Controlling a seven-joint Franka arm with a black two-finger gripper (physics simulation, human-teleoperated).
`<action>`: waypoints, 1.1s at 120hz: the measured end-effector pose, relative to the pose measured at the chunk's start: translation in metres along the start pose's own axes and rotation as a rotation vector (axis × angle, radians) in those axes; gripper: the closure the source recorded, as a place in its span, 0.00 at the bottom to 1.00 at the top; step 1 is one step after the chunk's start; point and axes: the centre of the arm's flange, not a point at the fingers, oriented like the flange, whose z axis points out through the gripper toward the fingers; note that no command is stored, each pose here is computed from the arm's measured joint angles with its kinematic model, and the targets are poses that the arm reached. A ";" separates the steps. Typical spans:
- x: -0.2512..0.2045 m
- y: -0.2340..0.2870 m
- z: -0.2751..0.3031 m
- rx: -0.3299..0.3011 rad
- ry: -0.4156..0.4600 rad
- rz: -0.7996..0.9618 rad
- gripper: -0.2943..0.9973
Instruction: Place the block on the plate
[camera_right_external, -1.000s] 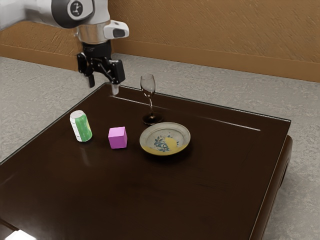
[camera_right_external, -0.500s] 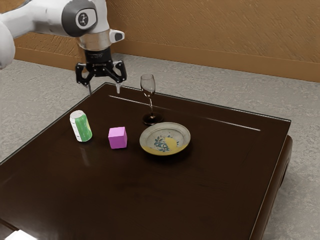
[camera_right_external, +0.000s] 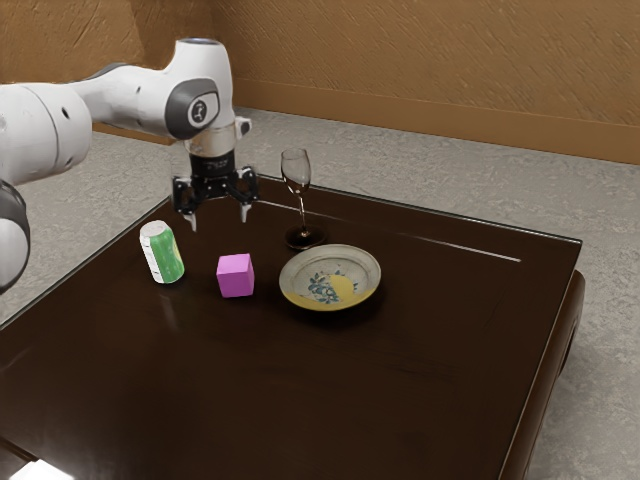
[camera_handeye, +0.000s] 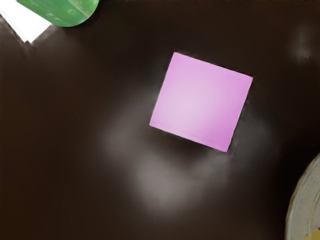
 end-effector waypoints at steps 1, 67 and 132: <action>0.003 0.001 0.002 -0.002 0.001 -0.003 0.23; 0.059 0.014 0.084 -0.056 -0.002 -0.016 0.23; 0.057 0.033 0.132 -0.038 0.034 0.093 0.23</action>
